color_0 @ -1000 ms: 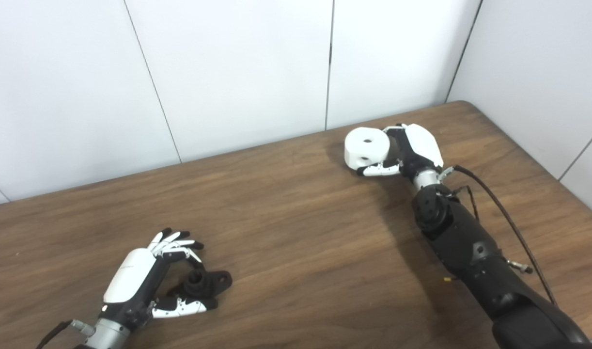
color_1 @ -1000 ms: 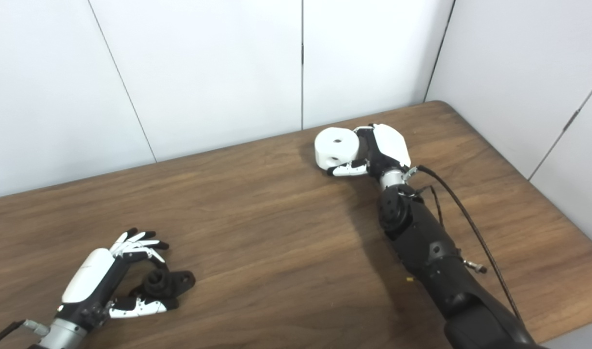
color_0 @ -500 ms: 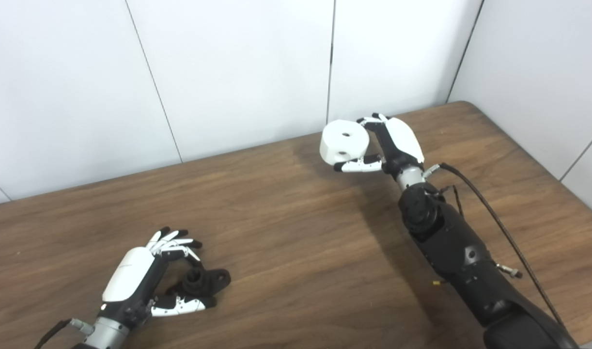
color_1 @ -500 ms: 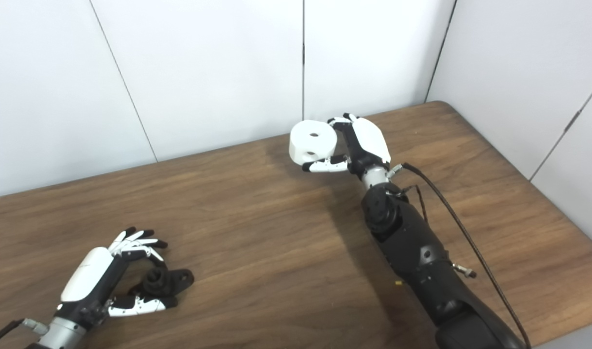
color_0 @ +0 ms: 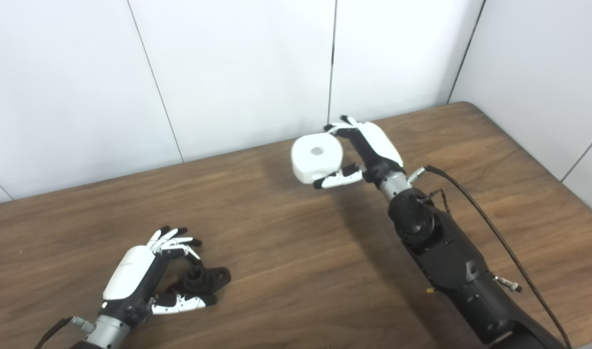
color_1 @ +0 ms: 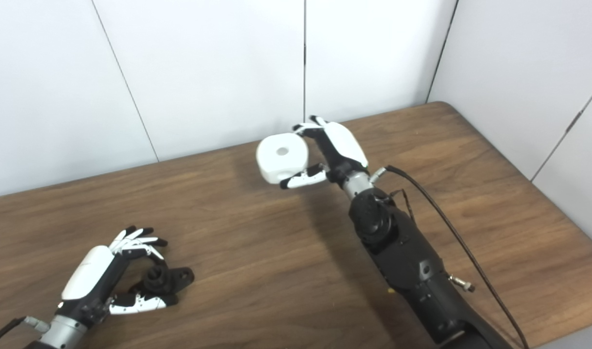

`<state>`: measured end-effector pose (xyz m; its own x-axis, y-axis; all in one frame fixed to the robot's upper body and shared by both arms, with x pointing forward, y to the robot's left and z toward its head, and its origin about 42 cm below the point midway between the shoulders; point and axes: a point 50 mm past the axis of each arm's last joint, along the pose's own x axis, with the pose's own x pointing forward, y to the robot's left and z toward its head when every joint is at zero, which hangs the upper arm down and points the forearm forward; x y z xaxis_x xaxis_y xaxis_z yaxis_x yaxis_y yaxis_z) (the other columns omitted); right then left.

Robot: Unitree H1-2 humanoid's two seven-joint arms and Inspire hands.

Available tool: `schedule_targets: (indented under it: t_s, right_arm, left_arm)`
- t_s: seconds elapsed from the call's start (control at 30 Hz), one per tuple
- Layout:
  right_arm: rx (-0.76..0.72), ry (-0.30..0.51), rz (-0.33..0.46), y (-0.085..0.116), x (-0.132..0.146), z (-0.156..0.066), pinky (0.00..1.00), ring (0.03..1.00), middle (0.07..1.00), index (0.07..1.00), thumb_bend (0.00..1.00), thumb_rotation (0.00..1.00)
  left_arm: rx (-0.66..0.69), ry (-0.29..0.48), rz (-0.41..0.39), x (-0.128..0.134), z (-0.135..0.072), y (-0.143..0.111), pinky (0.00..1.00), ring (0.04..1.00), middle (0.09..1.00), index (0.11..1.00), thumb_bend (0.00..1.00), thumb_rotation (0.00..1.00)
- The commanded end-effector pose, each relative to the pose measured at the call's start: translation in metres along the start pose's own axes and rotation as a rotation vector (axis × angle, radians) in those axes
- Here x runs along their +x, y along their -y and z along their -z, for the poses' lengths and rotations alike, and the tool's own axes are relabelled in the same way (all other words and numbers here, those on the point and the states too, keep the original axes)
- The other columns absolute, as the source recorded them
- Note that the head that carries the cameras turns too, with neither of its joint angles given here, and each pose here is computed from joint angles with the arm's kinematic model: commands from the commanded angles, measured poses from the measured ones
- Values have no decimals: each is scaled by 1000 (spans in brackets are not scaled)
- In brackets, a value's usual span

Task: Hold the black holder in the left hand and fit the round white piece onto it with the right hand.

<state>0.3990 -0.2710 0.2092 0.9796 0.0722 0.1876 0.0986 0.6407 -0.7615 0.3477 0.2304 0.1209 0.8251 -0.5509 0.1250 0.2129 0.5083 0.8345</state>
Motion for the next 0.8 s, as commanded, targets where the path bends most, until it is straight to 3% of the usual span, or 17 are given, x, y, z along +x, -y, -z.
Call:
schedule_targets:
  t_s: [0.0, 0.3, 0.77]
  right_arm:
    - [2, 76, 12, 14, 5, -25, 1000, 957, 820, 486, 509, 151]
    - [31, 173, -115, 8, -10, -59, 1000, 975, 831, 487, 509, 149]
    - [86, 328, -266, -21, -22, -112, 1000, 962, 823, 486, 509, 150]
  left_arm:
    - [7, -4, 6, -1, 1, 10, 1000, 922, 781, 482, 522, 46]
    - [17, -6, 15, 2, 0, 15, 1000, 927, 779, 482, 522, 47]
    - [33, -17, 42, 7, -8, 22, 1000, 952, 791, 483, 523, 49]
